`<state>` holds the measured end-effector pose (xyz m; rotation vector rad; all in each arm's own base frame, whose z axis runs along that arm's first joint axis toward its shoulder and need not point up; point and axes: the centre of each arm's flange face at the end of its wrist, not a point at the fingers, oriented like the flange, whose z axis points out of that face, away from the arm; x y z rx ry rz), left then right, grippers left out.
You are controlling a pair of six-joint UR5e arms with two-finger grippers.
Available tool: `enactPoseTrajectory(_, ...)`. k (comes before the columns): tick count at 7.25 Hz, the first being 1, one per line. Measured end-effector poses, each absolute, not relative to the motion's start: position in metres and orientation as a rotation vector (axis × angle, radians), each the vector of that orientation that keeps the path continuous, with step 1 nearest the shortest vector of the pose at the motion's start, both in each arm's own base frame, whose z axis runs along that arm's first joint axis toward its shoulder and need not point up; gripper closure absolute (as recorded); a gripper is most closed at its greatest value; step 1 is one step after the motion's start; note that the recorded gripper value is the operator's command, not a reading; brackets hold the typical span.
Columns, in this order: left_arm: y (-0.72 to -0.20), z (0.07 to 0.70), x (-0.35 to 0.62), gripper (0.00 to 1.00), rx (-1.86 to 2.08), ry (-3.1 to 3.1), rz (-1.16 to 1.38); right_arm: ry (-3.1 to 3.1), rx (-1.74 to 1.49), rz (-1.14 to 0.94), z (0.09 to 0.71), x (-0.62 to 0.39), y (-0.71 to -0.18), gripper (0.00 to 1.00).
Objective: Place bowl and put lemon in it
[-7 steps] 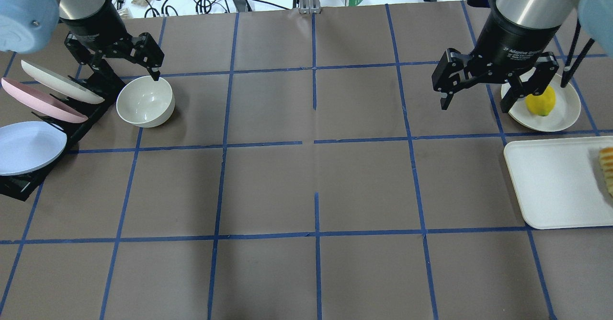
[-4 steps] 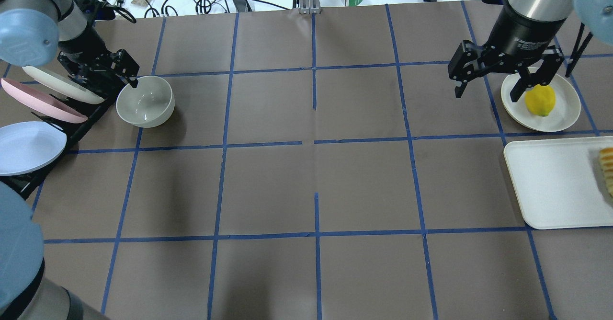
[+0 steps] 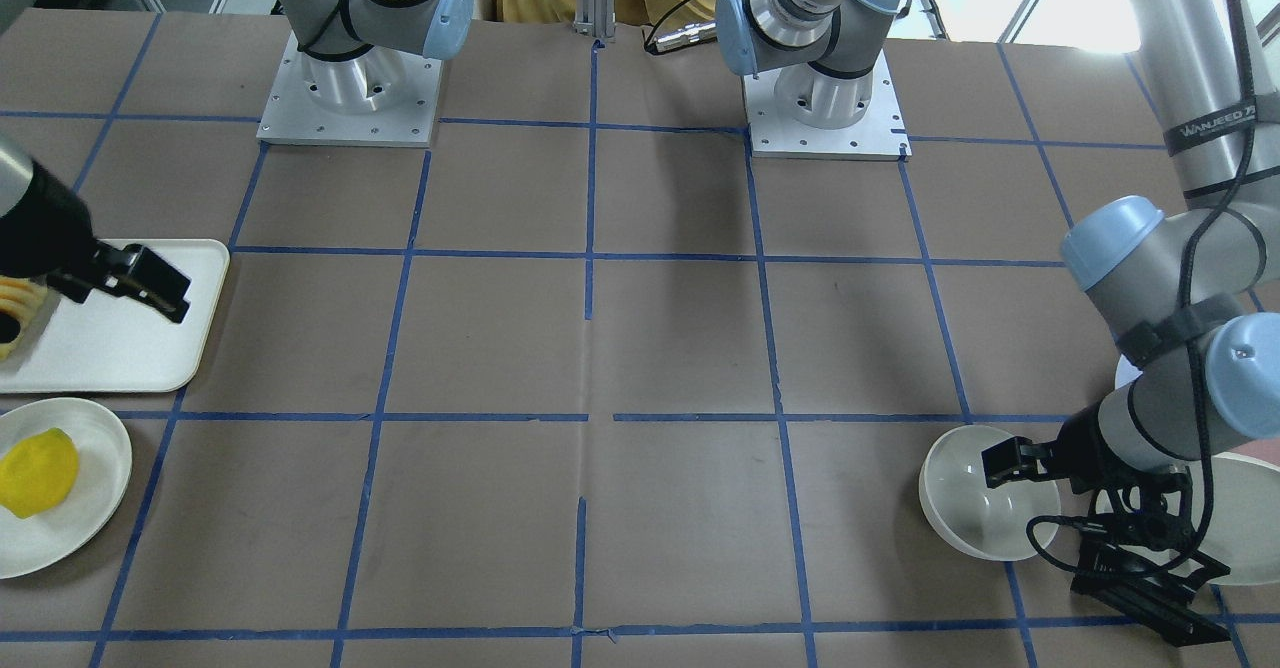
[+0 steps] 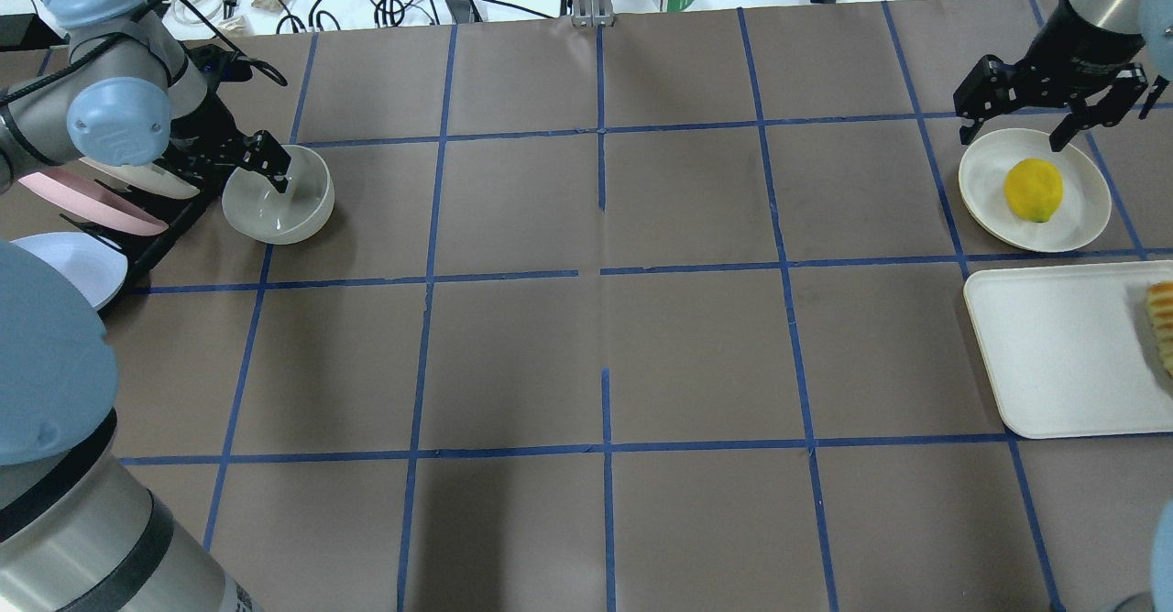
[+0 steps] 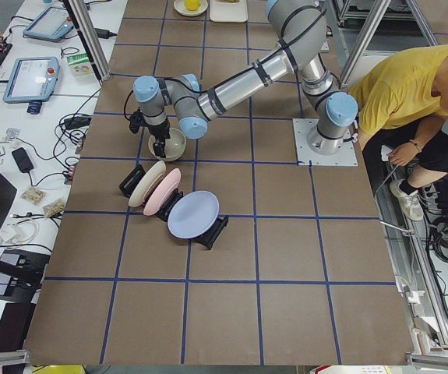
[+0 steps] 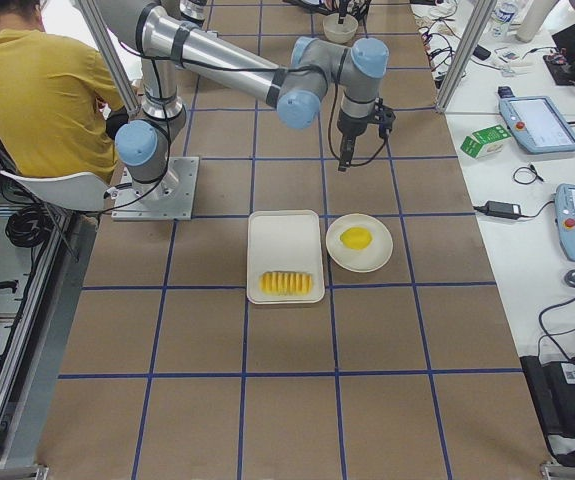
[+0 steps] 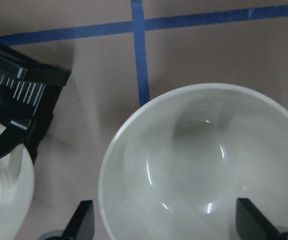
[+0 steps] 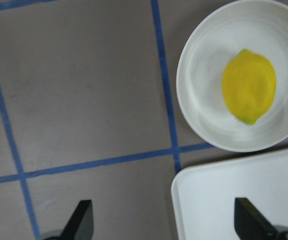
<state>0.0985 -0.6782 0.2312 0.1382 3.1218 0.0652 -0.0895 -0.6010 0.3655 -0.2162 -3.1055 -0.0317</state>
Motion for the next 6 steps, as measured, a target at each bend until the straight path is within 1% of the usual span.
enactPoseTrajectory(1, -0.682, 0.226, 0.1, 0.0, 0.144, 3.118, 0.064, -3.101, -0.178, -0.016, 0.343, -0.119, -0.611, 0.0)
enactPoseTrajectory(2, -0.683, 0.222, 0.101, 0.11, 0.146, 3.117, 0.066, -3.098, -0.131, -0.001, 0.324, -0.142, -0.618, 0.0)
enactPoseTrajectory(3, -0.681, 0.217, 0.101, 0.4, 0.145, 3.121, 0.077, -3.091, -0.084, 0.019, 0.308, -0.157, -0.625, 0.0)
enactPoseTrajectory(4, -0.68, 0.215, 0.102, 0.79, 0.142, 3.125, 0.085, -3.088, -0.06, 0.028, 0.29, -0.166, -0.632, 0.0)
enactPoseTrajectory(5, -0.68, 0.216, 0.103, 1.0, 0.139, 3.127, 0.081, -3.085, -0.043, 0.035, 0.272, -0.173, -0.639, 0.0)
enactPoseTrajectory(6, -0.682, 0.218, 0.105, 1.0, 0.143, 3.126, 0.072, -3.08, -0.031, 0.046, 0.259, -0.18, -0.643, 0.0)
